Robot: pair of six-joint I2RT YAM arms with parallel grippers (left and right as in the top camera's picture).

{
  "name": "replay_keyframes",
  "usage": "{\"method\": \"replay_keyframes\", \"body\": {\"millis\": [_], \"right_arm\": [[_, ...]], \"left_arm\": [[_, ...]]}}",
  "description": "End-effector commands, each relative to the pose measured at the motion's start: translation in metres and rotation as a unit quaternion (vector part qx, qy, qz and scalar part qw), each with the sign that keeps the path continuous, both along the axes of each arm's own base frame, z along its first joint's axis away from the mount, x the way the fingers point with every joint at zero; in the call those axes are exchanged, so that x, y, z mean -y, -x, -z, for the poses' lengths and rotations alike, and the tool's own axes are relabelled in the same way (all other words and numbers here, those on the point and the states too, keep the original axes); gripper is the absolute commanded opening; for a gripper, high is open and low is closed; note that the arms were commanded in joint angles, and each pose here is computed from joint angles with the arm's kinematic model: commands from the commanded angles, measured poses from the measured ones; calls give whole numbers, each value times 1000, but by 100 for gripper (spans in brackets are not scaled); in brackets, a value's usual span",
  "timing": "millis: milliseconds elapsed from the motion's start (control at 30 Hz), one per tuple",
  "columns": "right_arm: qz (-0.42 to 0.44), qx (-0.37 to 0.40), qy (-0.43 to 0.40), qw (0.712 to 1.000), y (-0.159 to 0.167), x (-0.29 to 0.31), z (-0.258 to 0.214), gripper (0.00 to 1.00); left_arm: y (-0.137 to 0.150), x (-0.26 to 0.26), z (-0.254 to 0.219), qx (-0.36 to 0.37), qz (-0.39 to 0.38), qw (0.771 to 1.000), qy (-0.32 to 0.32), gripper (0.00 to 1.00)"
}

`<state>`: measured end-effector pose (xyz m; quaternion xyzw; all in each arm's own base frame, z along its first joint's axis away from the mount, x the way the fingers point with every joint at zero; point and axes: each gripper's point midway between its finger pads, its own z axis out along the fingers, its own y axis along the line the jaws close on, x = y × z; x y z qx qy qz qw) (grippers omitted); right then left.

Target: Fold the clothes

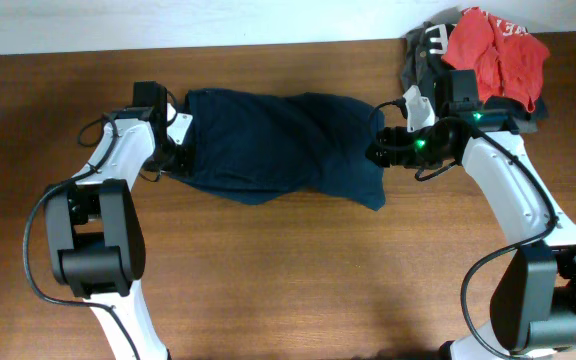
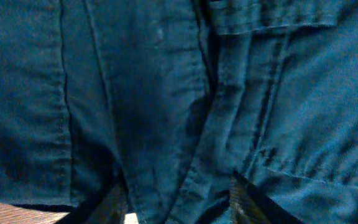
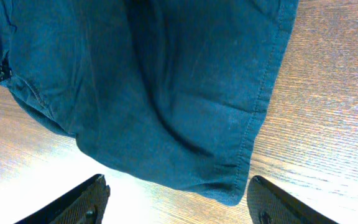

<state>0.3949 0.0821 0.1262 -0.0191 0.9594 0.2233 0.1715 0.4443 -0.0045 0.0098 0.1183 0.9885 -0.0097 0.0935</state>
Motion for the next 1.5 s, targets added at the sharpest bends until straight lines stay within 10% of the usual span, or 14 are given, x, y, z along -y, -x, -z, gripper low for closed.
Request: {"method": "replay_keyframes", "body": {"millis": [0,167,833,1233,1467], "right_arm": [[-6,23,6,1000,-3,-1,-15,76],[-6,21,6,1000,-2,-1,-14,76],[-35,-1,10,999,14,-4,0,76],[-100,10,71,992,24,-48,8,82],[57,-68,104,991,23,-15,40,81]], "left_arm": [[9,1,11,-21,10,1000,6,47],[20,2,12,-42,11,999,10,1],[-25,70,-239,176,70,977,96,1],[-42,83,-267,236,58,964,112,1],[-40,83,-274,243,59,962,112,1]]}}
